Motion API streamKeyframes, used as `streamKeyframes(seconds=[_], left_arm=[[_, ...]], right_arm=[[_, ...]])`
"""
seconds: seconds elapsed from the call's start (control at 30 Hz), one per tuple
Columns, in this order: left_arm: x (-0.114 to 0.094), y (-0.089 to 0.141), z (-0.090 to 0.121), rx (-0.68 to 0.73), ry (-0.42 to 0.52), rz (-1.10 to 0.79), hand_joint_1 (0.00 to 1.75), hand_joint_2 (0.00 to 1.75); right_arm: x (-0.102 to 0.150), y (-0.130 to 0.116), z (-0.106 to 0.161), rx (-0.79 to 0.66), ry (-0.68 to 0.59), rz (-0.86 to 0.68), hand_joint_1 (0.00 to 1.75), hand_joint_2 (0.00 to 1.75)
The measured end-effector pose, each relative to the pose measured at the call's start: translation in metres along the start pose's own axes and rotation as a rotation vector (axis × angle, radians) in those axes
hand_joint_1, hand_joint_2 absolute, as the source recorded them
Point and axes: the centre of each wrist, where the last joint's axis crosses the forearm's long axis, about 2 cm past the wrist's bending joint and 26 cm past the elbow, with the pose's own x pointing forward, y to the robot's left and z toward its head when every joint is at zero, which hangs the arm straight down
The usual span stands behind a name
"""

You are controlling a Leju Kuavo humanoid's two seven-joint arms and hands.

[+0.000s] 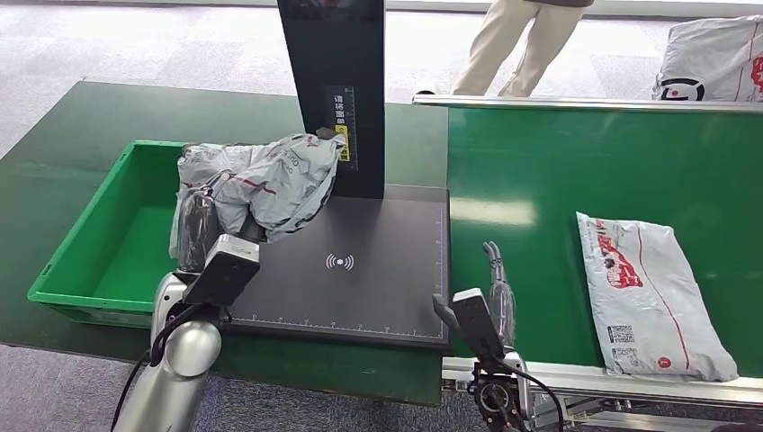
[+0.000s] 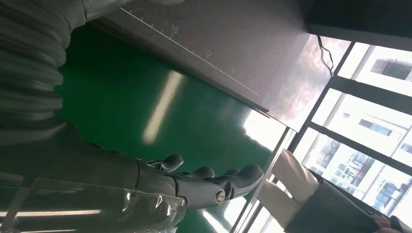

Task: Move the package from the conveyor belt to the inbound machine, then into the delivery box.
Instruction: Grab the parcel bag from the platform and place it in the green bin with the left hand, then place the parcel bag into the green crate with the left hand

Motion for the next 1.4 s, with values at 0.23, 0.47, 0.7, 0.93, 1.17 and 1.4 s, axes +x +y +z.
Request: streamKeyframes(seconds=[0.23, 0.47, 0.7, 0.93, 1.17, 1.4], left_arm=[[-0.024, 0.000, -0.015, 0.008, 0.082, -0.057, 1.60, 1.75], [-0.056, -0.004, -0.020, -0.034, 0.201, -0.150, 1.62, 1.75], [-0.090, -0.004, -0.023, -0.071, 0.325, -0.208, 1.64, 1.75], [-0.111, -0.001, -0.028, -0.084, 0.407, -0.261, 1.65, 1.75], [-0.127, 0.005, -0.023, -0.105, 0.477, -0.308, 1.63, 1.75], [-0.139, 0.016, -0.020, -0.111, 0.546, -0.382, 1.59, 1.75]], right_arm=[[0.002, 0.001, -0.001, 0.000, 0.000, -0.004, 0.00, 1.75], [0.006, 0.005, -0.005, 0.007, -0.002, -0.011, 0.00, 1.75], [0.010, 0.010, -0.009, 0.036, -0.003, -0.025, 0.00, 1.75], [0.005, 0.014, -0.008, 0.047, 0.032, -0.046, 0.00, 1.75], [-0.001, 0.016, -0.004, 0.057, 0.059, -0.043, 0.00, 1.75], [-0.007, 0.015, 0.000, 0.067, 0.083, -0.033, 0.00, 1.75]])
